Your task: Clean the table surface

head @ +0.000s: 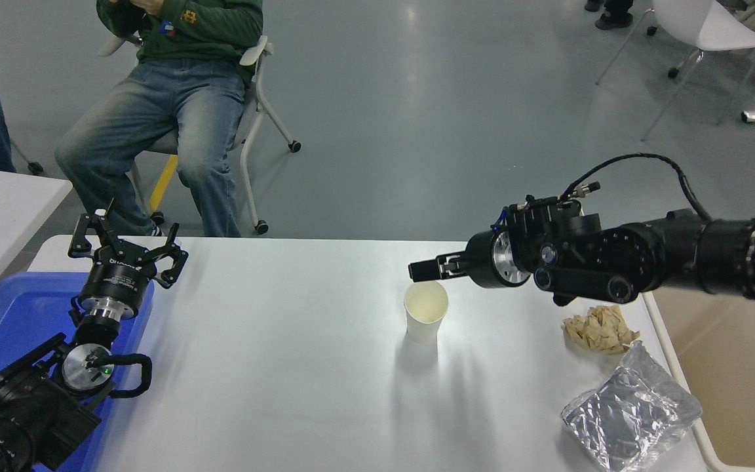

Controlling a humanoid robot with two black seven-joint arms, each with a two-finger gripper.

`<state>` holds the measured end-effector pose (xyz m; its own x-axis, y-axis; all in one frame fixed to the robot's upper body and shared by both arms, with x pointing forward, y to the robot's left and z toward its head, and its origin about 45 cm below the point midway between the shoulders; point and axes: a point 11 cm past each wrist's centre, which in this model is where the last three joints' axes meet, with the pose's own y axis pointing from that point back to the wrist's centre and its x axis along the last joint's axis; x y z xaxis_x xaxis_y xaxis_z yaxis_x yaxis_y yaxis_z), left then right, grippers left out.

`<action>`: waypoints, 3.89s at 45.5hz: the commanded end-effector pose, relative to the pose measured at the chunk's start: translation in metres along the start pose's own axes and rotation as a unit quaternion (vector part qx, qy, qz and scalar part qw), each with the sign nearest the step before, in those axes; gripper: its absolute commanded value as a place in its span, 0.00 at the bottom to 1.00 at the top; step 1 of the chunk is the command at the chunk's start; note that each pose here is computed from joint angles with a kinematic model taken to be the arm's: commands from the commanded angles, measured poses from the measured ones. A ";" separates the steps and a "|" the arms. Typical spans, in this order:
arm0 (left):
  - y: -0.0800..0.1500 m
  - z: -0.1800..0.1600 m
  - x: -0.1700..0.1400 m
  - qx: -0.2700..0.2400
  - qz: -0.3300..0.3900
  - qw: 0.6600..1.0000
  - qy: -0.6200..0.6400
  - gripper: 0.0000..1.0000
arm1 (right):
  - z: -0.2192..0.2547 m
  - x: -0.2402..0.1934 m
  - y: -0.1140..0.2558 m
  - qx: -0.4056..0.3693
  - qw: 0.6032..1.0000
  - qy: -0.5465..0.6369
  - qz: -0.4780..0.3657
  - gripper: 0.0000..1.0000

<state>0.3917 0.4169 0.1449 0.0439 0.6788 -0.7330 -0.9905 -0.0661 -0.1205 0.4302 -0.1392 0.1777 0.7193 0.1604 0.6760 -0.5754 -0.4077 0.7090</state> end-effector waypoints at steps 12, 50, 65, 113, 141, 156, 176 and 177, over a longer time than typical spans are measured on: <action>0.000 0.000 0.000 0.000 0.000 1.000 0.000 1.00 | 0.019 -0.044 -0.025 -0.055 0.998 -0.021 -0.022 1.00; 0.000 0.000 0.000 0.000 0.000 1.000 0.000 1.00 | 0.010 -0.030 -0.023 -0.047 0.999 -0.008 -0.019 0.00; 0.000 0.000 0.000 0.000 0.000 1.000 0.000 1.00 | 0.012 -0.016 -0.013 -0.039 0.999 -0.013 -0.024 0.00; 0.000 0.000 0.000 0.000 0.000 1.000 0.000 1.00 | 0.048 0.079 0.131 -0.030 0.998 -0.040 0.031 0.00; 0.000 0.000 0.000 0.000 0.000 1.000 0.000 1.00 | 0.143 0.070 0.221 -0.094 0.986 -0.111 0.086 0.00; 0.000 0.000 0.000 0.000 0.000 1.000 0.000 1.00 | 0.200 0.036 0.268 -0.137 0.972 -0.157 0.108 0.00; 0.000 0.000 0.000 0.000 0.000 1.000 0.000 1.00 | 0.258 -0.010 0.295 -0.186 0.955 -0.203 0.114 0.00; 0.000 0.000 0.000 0.000 0.000 1.000 0.000 1.00 | 0.261 -0.011 0.296 -0.188 0.954 -0.204 0.116 0.00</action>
<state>0.3917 0.4169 0.1449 0.0439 0.6788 -0.7330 -0.9905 -0.0661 -0.1205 0.3650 -0.4597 0.3345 0.6269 -0.2511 0.7375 -0.7736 -0.0883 0.6275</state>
